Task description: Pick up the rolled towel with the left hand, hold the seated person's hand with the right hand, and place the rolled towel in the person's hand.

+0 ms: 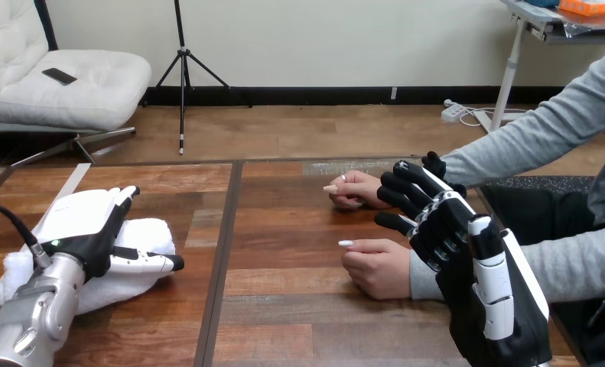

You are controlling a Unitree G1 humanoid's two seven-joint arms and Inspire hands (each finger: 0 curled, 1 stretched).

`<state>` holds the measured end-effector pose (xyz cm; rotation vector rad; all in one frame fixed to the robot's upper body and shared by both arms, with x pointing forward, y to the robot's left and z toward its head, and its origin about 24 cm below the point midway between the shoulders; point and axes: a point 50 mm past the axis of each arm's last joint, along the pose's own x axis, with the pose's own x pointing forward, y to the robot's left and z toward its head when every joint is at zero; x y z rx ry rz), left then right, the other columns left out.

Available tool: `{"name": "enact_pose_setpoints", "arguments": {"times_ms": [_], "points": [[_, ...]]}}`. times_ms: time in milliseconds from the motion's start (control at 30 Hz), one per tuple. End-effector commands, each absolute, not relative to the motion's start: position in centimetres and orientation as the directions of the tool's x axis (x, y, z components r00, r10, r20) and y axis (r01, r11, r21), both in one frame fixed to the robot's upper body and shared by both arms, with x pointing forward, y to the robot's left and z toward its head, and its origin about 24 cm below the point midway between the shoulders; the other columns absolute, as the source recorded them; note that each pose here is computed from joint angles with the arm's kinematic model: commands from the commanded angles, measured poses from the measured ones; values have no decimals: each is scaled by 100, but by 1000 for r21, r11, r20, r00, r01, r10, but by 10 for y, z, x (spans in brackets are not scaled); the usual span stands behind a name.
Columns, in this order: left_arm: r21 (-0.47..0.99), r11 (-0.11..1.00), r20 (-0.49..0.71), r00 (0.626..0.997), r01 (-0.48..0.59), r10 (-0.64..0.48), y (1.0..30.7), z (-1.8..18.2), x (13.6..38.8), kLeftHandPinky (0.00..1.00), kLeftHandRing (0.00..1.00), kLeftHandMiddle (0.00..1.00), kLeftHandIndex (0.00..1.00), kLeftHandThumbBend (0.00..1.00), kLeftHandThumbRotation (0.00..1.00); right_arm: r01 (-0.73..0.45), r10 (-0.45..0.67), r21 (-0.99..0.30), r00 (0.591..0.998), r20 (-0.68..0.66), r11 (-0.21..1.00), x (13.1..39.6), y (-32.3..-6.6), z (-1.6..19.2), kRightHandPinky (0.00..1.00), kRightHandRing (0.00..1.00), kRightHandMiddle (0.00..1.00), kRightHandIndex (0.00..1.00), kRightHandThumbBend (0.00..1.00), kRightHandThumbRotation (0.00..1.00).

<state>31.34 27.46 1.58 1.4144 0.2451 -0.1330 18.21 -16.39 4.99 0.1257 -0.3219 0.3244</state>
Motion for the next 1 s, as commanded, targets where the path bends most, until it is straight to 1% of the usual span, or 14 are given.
{"name": "enact_pose_setpoints", "arguments": {"times_ms": [0, 633, 867, 967], "points": [[980, 115, -167, 984, 160, 55, 280, 47, 331, 92, 92, 93, 92, 100, 62, -352, 309, 16, 843, 439, 936, 193, -163, 73, 82, 88, 87, 86, 62, 100], [971, 82, -231, 971, 225, 70, 280, 49, 333, 89, 90, 91, 90, 100, 54, -354, 311, 16, 841, 442, 935, 193, -163, 74, 82, 88, 87, 85, 61, 100], [966, 83, -251, 965, 244, 77, 280, 49, 334, 89, 90, 90, 90, 100, 53, -355, 310, 17, 838, 450, 935, 193, -163, 75, 82, 88, 87, 86, 60, 100], [960, 76, -275, 958, 269, 83, 279, 50, 335, 90, 90, 91, 90, 100, 53, -355, 310, 17, 838, 449, 935, 193, -163, 75, 82, 88, 87, 86, 60, 100]]}}
